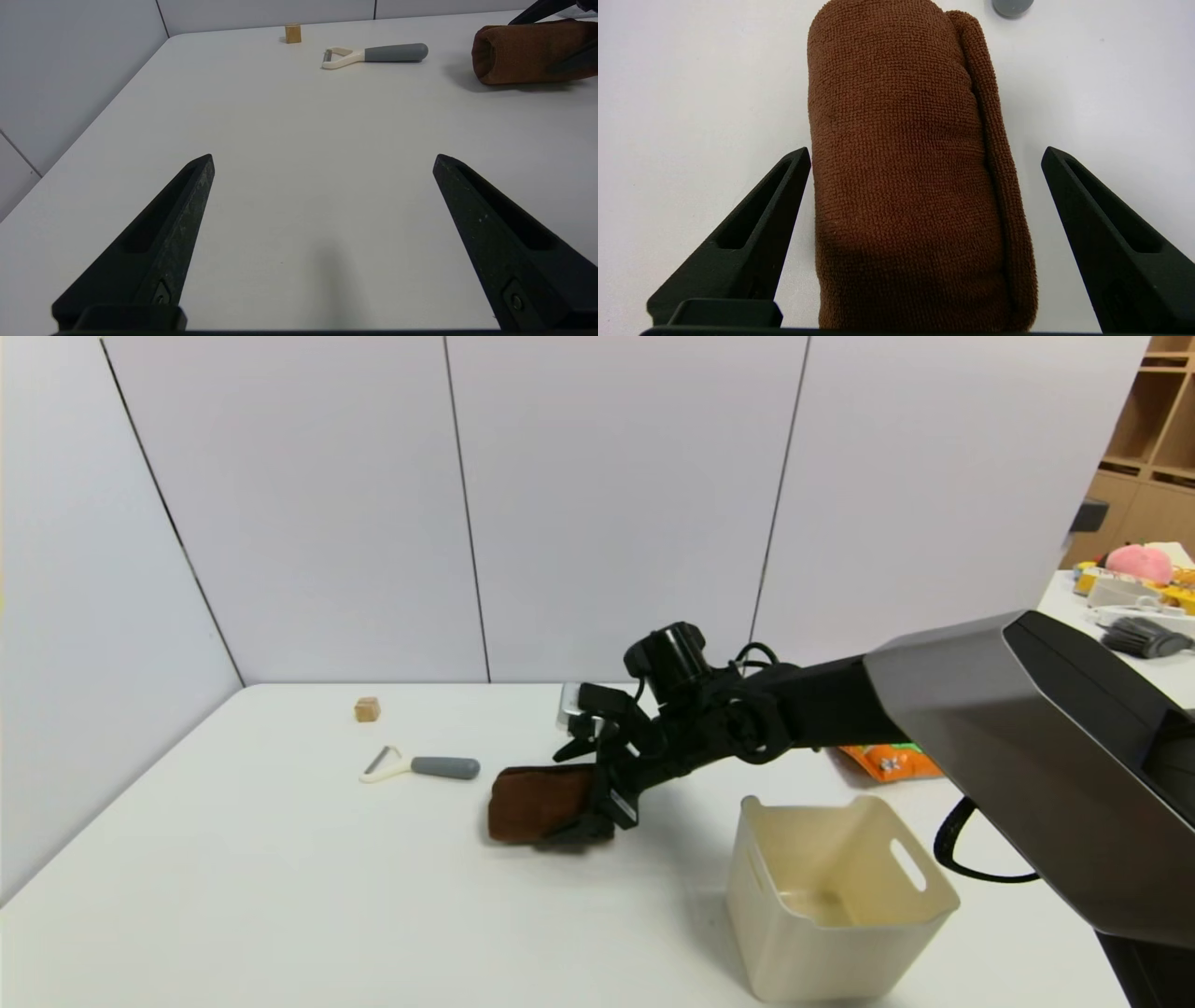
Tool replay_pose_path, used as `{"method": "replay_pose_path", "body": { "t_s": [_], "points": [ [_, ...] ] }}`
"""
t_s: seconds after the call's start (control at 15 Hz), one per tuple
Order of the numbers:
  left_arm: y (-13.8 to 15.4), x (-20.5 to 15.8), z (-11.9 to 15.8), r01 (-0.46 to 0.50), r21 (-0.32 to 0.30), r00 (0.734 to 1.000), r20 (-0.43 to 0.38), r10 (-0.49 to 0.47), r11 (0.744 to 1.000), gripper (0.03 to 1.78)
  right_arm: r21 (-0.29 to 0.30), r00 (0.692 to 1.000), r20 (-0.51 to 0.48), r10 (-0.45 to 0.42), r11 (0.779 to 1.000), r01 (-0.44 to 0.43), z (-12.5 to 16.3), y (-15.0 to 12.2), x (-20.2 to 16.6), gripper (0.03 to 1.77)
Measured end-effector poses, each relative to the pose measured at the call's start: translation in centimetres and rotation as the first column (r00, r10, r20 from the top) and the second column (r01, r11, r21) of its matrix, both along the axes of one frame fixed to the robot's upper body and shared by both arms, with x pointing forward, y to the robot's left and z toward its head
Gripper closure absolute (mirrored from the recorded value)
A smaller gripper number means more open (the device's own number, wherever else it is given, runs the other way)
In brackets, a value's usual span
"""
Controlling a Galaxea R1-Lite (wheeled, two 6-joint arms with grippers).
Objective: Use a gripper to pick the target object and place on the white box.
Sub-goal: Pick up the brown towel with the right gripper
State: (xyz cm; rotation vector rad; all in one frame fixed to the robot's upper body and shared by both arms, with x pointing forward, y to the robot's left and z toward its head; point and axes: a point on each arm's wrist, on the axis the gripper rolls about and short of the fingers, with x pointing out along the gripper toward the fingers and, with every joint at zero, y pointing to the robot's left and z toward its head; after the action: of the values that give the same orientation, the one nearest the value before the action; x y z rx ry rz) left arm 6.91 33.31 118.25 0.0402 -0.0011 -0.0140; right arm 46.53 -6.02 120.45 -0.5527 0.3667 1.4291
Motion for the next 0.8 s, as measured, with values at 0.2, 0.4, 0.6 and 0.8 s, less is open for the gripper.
{"method": "replay_pose_path", "body": {
  "t_s": [0.2, 0.4, 0.6, 0.8],
  "points": [
    [0.00, 0.00, 0.00, 0.000, 0.000, 1.000, 0.000, 0.000, 1.000, 0.12, -0.012, 1.000, 0.009, 0.016, 1.000, -0.016, -0.61, 0.13, 0.06, 0.09],
    [0.00, 0.00, 0.00, 0.000, -0.001, 1.000, 0.000, 0.000, 1.000, 0.12, -0.017, 1.000, 0.013, 0.019, 1.000, -0.019, -0.86, 0.15, 0.10, 0.47],
    [0.00, 0.00, 0.00, 0.000, 0.000, 1.000, 0.000, 0.000, 1.000, 0.12, -0.017, 0.999, 0.019, 0.026, 1.000, -0.026, -0.86, 0.24, 0.04, 0.86],
    [0.00, 0.00, 0.00, 0.000, 0.000, 1.000, 0.000, 0.000, 1.000, 0.12, -0.016, 0.999, 0.022, 0.028, 1.000, -0.027, -0.74, 0.24, 0.02, 1.14]
  ]
}}
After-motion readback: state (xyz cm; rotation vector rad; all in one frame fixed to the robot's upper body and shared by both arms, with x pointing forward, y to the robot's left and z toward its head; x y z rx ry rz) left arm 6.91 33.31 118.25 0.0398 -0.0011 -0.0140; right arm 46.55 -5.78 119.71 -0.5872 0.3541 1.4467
